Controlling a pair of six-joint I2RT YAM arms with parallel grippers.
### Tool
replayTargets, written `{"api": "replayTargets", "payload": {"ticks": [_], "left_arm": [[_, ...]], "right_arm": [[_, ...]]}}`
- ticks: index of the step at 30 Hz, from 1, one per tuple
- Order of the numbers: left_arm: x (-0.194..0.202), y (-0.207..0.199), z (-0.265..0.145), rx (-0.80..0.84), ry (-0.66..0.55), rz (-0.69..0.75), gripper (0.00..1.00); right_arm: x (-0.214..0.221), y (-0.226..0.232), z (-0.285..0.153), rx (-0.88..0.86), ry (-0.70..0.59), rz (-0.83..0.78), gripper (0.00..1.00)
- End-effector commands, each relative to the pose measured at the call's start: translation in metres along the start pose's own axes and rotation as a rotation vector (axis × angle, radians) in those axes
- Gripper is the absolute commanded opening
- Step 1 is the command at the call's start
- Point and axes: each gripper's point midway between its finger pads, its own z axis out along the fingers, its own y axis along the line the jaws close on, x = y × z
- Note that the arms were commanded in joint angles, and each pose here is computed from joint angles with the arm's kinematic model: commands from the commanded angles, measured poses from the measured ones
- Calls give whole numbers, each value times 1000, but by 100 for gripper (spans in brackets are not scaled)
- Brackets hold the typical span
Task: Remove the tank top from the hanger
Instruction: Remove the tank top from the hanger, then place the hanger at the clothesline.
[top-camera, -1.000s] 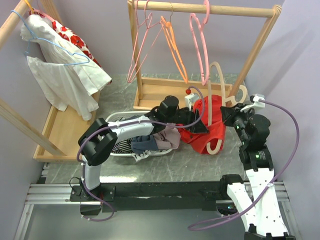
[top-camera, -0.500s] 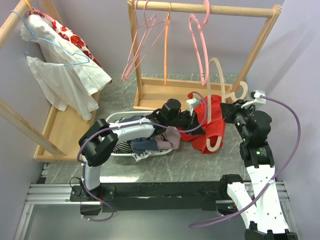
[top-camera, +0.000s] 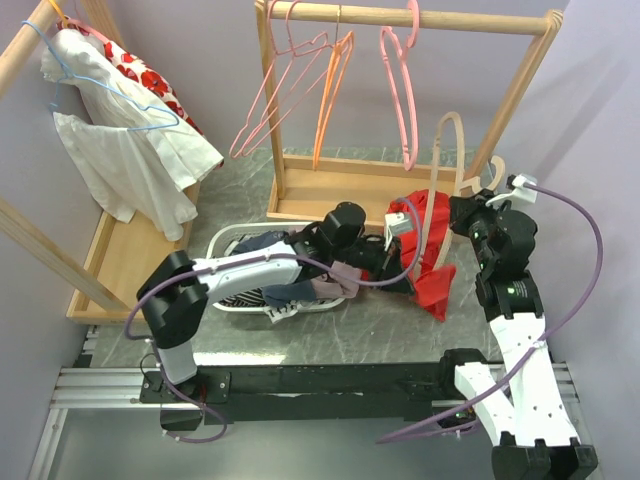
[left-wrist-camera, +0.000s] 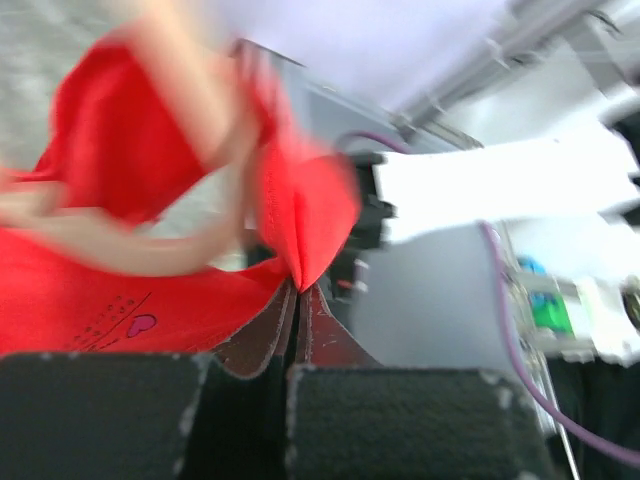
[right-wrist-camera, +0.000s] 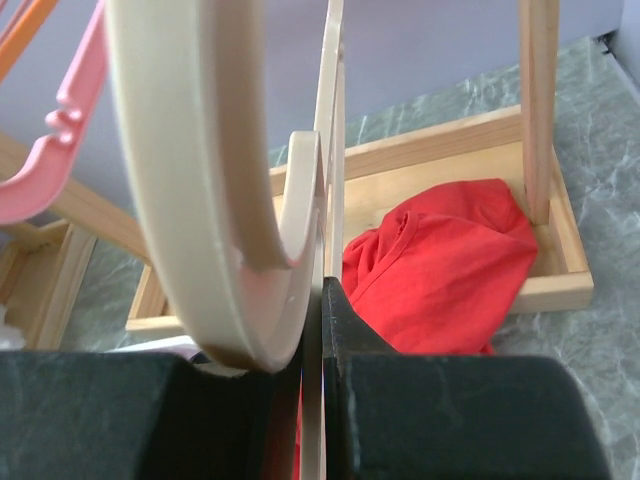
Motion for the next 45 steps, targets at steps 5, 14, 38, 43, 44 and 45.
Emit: {"api": "replayTargets", "payload": {"ticks": [5,14,38,43,44,45], "left_arm": [[45,-1,-16,-71,145,-7,1],[15,50,-19,-319,-14,-49,91],[-150,42,-75,-337,-613,4,100],[-163,42,-66,-294,-635,-42,99],[-167,38,-63,-273,-632,-42,99],[-168,39,-60,-264,-627,-48,100]], "right_arm": [[-62,35,4,-87,-118,-24,2],[-80,46,-10,-90,-51,-115,1],[-103,88,-5,-233,38,-100,0],[-94,84,-9,-228,44,-101,0],[-94,84,-10,-231,40,-97,0],[-92,84,-11,-232,41,-95,0]]}}
